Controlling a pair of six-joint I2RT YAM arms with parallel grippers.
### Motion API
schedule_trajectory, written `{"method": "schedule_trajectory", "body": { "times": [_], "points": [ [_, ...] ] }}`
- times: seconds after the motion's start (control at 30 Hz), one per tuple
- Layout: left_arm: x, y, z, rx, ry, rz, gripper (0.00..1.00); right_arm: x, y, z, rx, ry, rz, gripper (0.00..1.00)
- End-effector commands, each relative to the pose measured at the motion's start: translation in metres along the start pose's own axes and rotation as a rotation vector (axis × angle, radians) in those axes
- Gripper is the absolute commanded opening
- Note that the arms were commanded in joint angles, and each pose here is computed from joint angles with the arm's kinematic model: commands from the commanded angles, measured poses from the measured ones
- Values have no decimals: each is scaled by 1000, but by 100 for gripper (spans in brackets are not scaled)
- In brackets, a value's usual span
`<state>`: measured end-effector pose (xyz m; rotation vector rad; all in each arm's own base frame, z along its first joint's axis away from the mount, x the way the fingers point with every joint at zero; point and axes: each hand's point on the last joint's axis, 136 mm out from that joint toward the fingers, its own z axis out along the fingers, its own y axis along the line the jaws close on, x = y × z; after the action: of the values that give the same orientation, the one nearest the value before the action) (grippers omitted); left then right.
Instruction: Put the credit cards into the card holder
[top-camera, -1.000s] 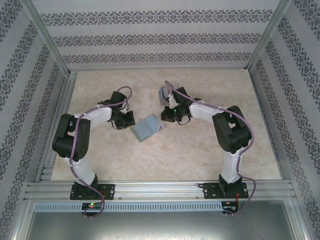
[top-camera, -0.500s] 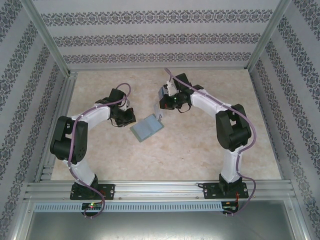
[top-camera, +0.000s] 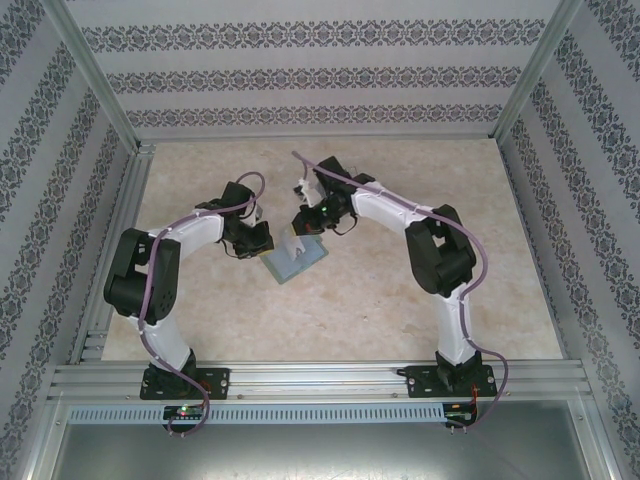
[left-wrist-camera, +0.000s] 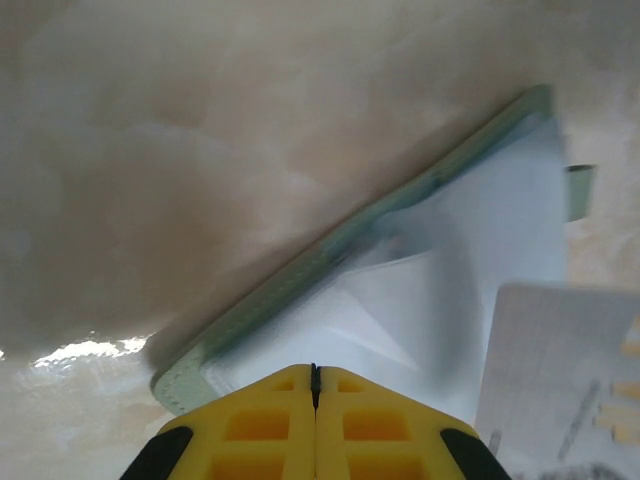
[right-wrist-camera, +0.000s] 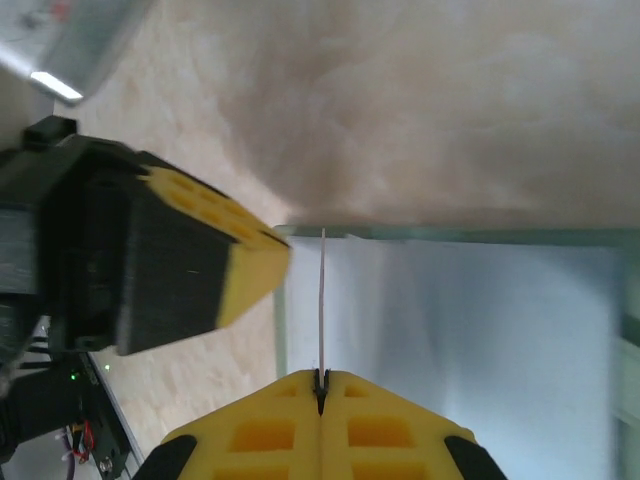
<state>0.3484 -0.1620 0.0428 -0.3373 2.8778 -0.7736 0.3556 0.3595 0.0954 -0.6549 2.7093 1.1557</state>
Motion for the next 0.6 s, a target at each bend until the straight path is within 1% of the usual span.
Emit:
{"method": "schedule_trajectory", "body": {
  "times": [0.0,0.13,0.23,0.27,0.37,0.5,0.57],
  "points": [
    [11,11,18,-9,35,-29,6,13,6,17,27,71,-43,5],
    [14,17,27,-16,47,-40,6,17,2,23,115,117,-80,4],
    [17,26,31,-44,54,-49,5,22,-9,25,236,162,-122,4],
    [17,27,31,-48,54,-47,5,21,-16,22,302,170,-139,4],
    [19,29,30,-59,57,-42,5,21,-35,12,483,200,-192,3],
    [18,29,29,-62,56,-41,5,12,-58,-11,656,185,-222,2],
    [19,29,29,-63,56,-38,5,7,-66,-25,720,168,-230,2]
  ]
}}
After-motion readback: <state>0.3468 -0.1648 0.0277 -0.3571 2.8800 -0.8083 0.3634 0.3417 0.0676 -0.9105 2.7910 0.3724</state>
